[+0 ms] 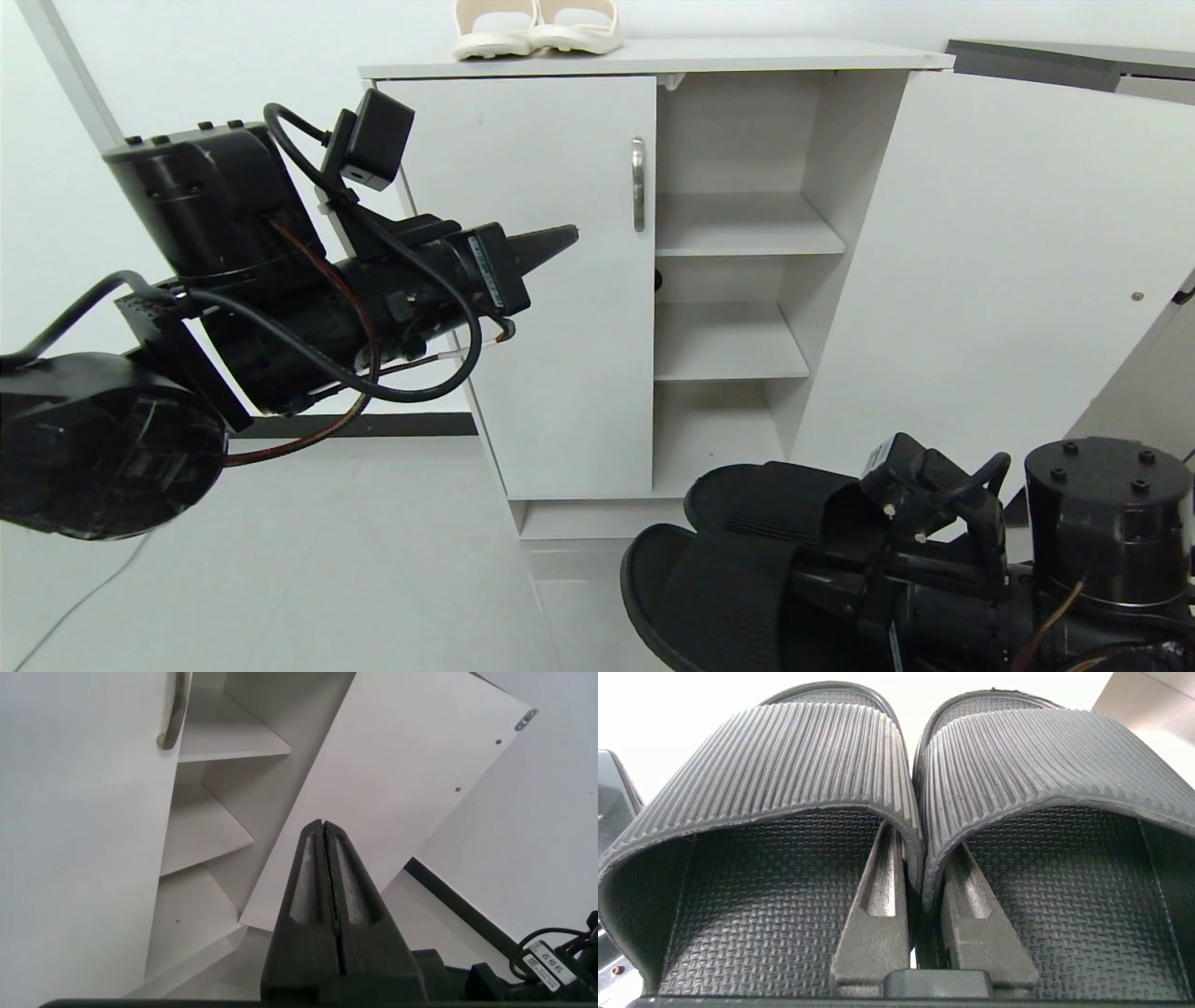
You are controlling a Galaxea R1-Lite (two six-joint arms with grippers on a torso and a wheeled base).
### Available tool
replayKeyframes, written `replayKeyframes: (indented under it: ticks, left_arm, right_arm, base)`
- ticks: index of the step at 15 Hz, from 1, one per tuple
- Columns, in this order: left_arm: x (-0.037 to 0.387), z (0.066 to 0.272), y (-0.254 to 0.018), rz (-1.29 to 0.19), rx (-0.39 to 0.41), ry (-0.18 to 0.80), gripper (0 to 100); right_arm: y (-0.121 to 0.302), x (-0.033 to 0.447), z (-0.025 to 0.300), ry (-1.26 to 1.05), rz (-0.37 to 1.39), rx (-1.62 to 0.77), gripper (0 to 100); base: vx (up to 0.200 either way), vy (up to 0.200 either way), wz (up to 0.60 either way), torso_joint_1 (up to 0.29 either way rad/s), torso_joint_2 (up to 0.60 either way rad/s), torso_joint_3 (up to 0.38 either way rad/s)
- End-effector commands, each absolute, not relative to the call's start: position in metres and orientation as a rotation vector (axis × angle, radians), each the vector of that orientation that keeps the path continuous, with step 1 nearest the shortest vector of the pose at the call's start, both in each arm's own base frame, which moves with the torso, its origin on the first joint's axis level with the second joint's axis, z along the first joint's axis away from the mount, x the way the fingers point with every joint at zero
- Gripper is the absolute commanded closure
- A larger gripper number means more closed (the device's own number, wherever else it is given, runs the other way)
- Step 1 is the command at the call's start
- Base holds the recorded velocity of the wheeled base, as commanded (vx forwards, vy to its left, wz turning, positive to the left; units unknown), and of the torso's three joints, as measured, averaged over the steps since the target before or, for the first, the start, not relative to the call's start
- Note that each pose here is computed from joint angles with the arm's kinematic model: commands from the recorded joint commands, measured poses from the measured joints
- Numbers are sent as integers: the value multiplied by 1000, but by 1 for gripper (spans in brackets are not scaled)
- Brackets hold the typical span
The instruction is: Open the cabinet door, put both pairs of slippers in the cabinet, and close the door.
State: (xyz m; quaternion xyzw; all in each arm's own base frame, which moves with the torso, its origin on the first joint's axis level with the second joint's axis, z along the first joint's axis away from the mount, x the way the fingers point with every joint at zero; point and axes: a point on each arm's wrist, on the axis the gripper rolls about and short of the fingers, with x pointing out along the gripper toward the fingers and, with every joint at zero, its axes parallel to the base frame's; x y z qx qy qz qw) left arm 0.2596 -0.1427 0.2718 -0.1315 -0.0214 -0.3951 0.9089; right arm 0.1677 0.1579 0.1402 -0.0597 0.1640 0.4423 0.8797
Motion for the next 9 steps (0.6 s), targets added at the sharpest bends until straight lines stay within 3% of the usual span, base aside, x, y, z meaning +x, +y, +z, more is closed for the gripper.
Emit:
replayKeyframes:
  ticks: [1,9]
  left_arm:
    - [260,272,-143,-816,-271,-45,100]
    - [260,272,-143,-816,-271,-45,100]
  right_arm:
    - [158,168,140,343,923,-125,100]
    - [158,168,140,343,923,-125,100]
  base:
    - [0,0,0,0,0,0]
    - [0,0,0,0,0,0]
